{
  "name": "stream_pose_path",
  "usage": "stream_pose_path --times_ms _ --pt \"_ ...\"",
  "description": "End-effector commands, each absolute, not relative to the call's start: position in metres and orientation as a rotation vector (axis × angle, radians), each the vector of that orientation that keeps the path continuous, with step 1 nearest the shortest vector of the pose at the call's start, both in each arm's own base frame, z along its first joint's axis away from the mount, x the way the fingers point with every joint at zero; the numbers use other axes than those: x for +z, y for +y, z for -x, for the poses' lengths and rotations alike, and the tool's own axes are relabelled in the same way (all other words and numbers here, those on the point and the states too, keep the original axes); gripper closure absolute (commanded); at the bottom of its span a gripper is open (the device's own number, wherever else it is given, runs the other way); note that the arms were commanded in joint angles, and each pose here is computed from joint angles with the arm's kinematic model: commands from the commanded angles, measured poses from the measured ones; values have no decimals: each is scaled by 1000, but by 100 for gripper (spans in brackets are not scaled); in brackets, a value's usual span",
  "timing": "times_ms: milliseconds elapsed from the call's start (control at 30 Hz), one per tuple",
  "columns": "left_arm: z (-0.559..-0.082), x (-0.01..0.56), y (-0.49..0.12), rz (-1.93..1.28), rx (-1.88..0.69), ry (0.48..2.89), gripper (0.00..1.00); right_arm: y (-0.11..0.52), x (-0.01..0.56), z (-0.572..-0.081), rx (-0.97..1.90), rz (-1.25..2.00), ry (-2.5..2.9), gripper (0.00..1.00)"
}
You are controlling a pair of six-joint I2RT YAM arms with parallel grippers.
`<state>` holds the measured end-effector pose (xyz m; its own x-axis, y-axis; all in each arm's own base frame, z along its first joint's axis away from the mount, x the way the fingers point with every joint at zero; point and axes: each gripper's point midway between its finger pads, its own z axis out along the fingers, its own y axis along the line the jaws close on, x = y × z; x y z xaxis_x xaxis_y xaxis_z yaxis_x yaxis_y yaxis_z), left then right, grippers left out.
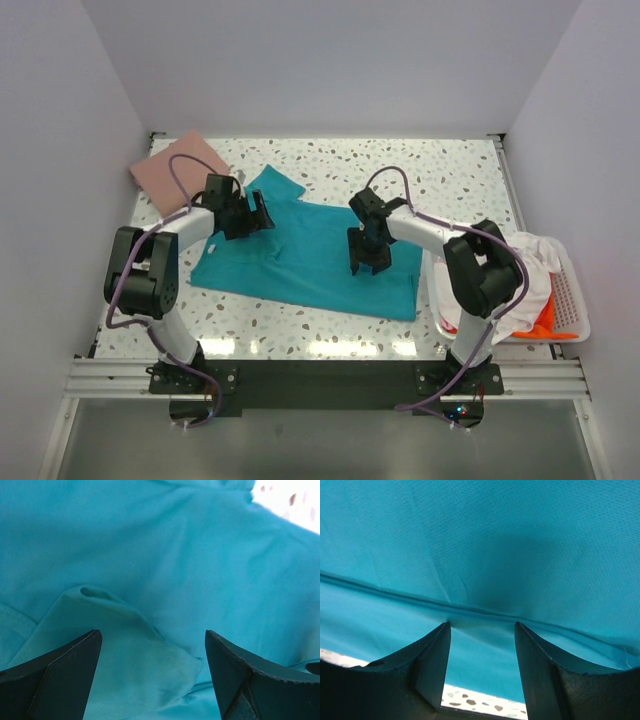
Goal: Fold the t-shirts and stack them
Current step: Fold the tshirt
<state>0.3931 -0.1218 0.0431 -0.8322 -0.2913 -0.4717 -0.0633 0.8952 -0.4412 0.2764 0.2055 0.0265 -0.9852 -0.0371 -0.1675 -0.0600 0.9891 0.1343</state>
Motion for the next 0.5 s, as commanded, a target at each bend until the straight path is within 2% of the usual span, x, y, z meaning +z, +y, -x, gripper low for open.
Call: stream_pose_path --times_ms 0,467 --pt "-390 43 -111 242 -511 2491 11 203 15 -279 181 56 2957 42" --pt "-333 20 -83 330 -392 2595 10 194 -7 -236 165 100 3039 43"
